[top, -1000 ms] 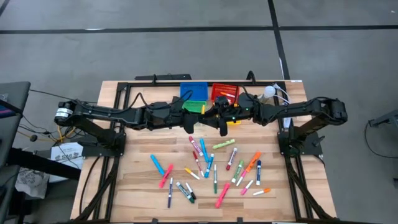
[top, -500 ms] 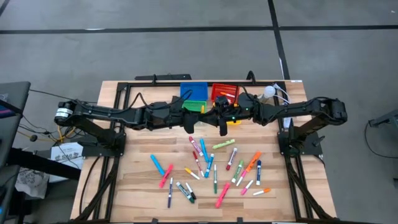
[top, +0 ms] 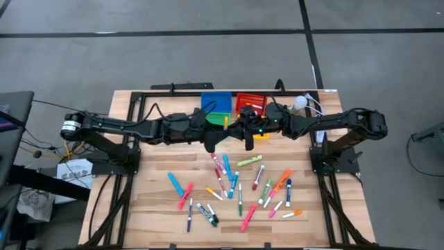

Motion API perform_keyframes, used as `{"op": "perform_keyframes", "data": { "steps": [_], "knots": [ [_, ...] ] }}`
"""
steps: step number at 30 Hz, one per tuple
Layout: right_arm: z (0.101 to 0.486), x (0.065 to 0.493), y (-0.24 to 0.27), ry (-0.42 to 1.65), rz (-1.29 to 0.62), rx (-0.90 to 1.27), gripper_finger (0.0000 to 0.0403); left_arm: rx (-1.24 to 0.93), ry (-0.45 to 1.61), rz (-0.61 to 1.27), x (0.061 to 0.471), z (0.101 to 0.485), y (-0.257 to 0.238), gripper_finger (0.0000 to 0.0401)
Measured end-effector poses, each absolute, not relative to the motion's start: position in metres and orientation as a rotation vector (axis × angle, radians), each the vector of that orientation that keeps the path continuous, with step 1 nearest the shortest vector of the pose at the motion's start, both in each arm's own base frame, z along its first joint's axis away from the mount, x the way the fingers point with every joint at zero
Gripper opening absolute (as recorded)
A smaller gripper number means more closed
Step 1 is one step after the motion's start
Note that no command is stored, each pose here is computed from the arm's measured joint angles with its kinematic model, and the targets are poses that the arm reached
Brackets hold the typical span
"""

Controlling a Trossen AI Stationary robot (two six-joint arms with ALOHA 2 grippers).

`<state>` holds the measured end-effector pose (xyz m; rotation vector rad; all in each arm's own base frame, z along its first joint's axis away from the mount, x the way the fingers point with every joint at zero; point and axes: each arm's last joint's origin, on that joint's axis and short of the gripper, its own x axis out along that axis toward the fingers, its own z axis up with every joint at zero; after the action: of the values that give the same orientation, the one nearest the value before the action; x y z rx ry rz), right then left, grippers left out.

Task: Pick & Place Markers
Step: Put the left yellow pen into the red basket

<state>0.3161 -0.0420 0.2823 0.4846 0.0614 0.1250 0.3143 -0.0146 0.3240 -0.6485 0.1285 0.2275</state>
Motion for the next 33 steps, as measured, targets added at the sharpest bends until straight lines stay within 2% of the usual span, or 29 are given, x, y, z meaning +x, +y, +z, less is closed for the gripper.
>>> {"op": "perform_keyframes", "data": {
  "steps": [5, 14, 25, 33],
  "knots": [
    [0.283, 0.315, -0.045, 0.069, 0.109, 0.49, 0.0036, -0.608, 0.145, 0.222, 0.302, 0.333, -0.012, 0.0261],
    [0.278, 0.308, -0.059, 0.145, 0.032, 0.495, 0.003, -0.544, 0.105, 0.258, 0.255, 0.355, -0.006, 0.0261],
    [0.298, 0.286, -0.094, 0.196, -0.193, 0.411, 0.003, -0.522, 0.169, 0.346, 0.217, 0.304, -0.002, 0.0261],
    [0.329, 0.276, -0.119, 0.429, -0.471, 0.224, 0.0034, -0.498, 0.23, 0.39, 0.205, 0.269, 0.001, 0.0261]
  ]
}}
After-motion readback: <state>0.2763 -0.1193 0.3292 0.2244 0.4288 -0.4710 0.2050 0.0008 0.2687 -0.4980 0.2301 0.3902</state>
